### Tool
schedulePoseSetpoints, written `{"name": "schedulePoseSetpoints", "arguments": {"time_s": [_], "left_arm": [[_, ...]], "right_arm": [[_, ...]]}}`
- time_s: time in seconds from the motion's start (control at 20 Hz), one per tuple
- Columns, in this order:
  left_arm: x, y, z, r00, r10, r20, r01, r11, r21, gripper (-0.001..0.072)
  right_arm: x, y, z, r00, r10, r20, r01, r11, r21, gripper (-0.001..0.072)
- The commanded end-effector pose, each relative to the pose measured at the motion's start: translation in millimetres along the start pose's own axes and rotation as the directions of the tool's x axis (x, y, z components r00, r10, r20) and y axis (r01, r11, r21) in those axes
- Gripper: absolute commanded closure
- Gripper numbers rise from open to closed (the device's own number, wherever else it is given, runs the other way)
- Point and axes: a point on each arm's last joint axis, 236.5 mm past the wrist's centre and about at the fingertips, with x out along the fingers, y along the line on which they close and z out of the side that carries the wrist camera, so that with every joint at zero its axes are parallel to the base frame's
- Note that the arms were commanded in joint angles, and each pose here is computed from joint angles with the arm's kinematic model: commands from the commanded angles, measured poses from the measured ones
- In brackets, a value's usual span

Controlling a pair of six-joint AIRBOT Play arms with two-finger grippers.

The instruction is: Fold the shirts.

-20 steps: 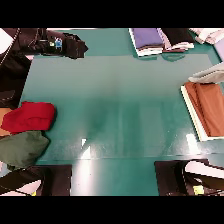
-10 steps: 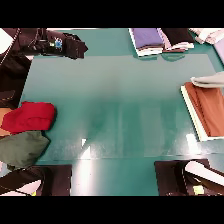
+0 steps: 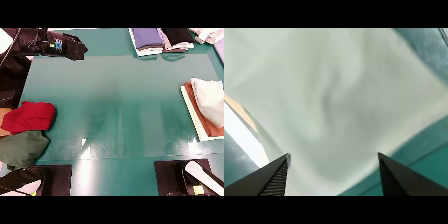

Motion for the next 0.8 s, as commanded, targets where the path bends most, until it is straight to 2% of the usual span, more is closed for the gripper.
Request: {"name": "schedulePoseSetpoints", "arguments": {"time_s": [0.0, 0.1, 0.2, 0.35, 0.5, 0.65, 0.7, 0.75], "left_arm": [[0, 0, 0, 1.000, -0.001, -0.001, 0.001, 1.000, 0.006, 0.0678], [0, 0, 0, 1.000, -0.001, -0.001, 0.001, 1.000, 0.005, 0.0678], [0, -1, 0, 1.000, -0.003, -0.002, 0.003, 1.000, 0.004, 0.0678], [0, 0, 2, 1.000, 0.000, 0.009, 0.000, 1.000, 0.005, 0.0678], [-1, 0, -1, 1.000, 0.002, -0.005, -0.002, 1.000, 0.008, 0.0677], [-1, 0, 3, 1.000, -0.001, 0.013, 0.000, 1.000, 0.004, 0.0678], [-1, 0, 6, 1.000, 0.000, 0.024, 0.000, 1.000, 0.004, 0.0678], [-1, 0, 9, 0.999, 0.002, 0.039, -0.002, 1.000, 0.004, 0.0677]], "right_arm": [[-3, -12, -8, 0.998, -0.060, -0.020, 0.060, 0.998, 0.002, 0.0077], [-31, 22, 21, 0.995, 0.043, 0.089, -0.041, 0.999, -0.027, 0.0077], [-66, 80, 40, 0.962, 0.213, 0.172, -0.195, 0.974, -0.115, 0.0078], [-111, 181, 37, 0.866, 0.462, 0.190, -0.393, 0.865, -0.312, 0.0079], [-131, 259, 6, 0.803, 0.582, 0.131, -0.454, 0.738, -0.499, 0.0086], [-143, 311, -32, 0.762, 0.644, 0.067, -0.470, 0.622, -0.626, 0.0092], [-147, 325, -43, 0.747, 0.662, 0.049, -0.474, 0.584, -0.659, 0.0201], [-149, 336, -52, 0.735, 0.677, 0.034, -0.479, 0.555, -0.680, 0.0348]]}}
